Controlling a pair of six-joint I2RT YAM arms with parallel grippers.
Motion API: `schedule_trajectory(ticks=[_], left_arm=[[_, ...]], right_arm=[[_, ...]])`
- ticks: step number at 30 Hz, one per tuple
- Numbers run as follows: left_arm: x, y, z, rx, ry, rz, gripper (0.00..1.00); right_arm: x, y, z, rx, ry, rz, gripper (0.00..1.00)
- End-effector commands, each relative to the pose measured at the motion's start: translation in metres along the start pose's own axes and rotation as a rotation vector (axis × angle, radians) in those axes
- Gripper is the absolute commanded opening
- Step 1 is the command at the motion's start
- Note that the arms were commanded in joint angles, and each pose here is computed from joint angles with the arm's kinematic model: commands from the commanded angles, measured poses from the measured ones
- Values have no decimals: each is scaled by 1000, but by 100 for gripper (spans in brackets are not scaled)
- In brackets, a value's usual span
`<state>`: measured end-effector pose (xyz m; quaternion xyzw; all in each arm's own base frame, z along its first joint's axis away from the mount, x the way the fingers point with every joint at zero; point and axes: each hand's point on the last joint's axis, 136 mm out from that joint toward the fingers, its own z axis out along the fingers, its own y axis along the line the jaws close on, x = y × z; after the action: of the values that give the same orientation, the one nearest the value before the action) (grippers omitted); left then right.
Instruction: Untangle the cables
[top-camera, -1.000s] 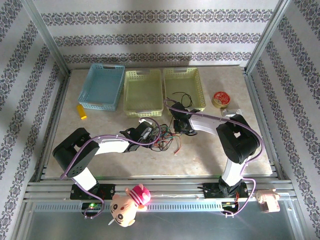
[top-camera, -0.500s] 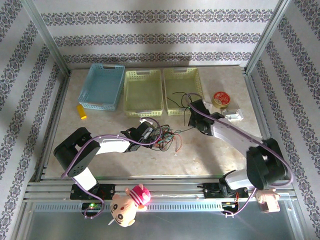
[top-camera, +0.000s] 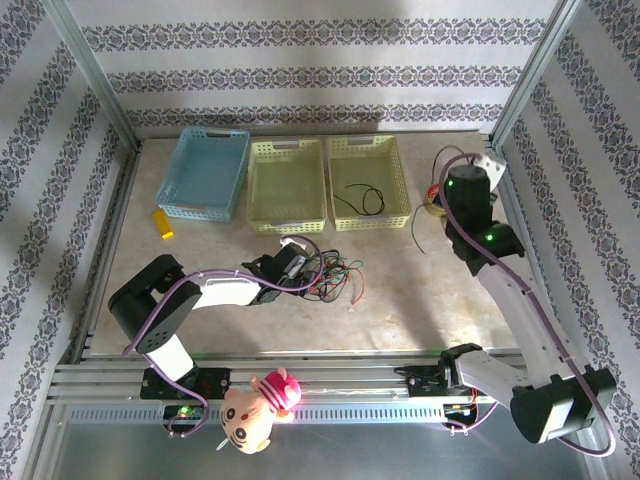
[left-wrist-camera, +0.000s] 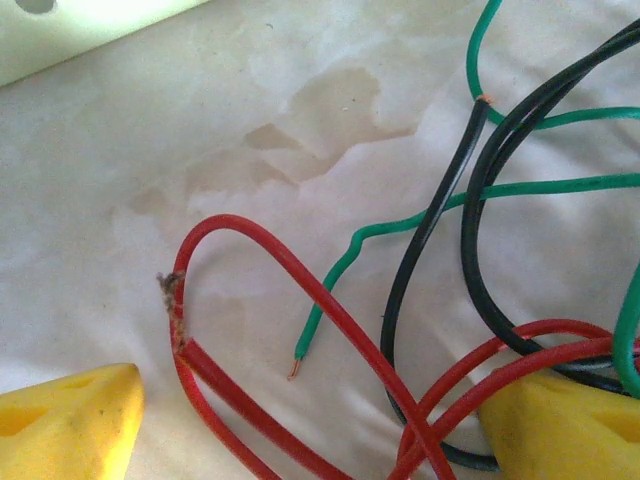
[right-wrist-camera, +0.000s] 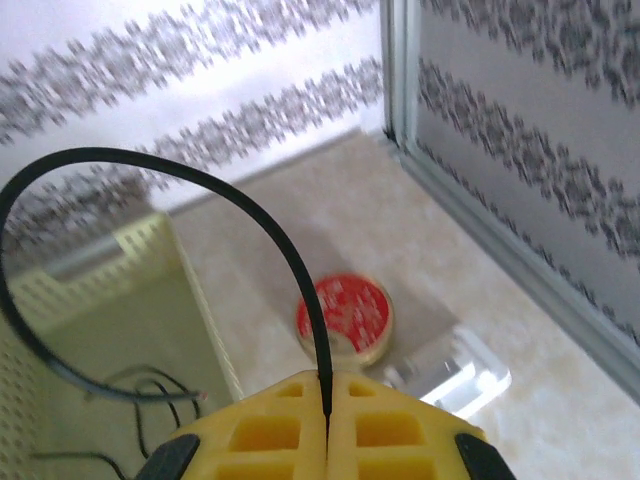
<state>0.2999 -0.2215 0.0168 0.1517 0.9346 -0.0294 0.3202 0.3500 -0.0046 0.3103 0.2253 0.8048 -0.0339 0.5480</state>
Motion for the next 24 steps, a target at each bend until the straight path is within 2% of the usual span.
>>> schedule_trajectory(ticks=[1,7,11,14,16,18,20,21,24], left_arm=[[37,-19,1,102,103,94,91],[11,-32,-21,190,14,73,98],[-6,-28,-35,189,-60,53,99],[-14,-27,-43,192,-89,42,100],[-17,-27,-45,191,-98,37,100],[-17,-26,-46,186,-101,33,100],[-17,-24,-46,176,-103,31,99],[-17,-23,-46,172,-106,29,99],[-17,-23,-45,171,-111,29,99]], right_arm=[[-16,32,19,-83,0,-51,0],[-1,84,85,-144,97,-76,0],[53,121,135,-223,265,-86,0],[100,140,156,-264,404,-90,2],[125,148,162,-292,484,-92,12],[142,152,159,-312,539,-80,42],[147,148,152,-294,527,-91,55],[149,144,145,-285,519,-106,59],[150,139,121,-290,505,-145,61]])
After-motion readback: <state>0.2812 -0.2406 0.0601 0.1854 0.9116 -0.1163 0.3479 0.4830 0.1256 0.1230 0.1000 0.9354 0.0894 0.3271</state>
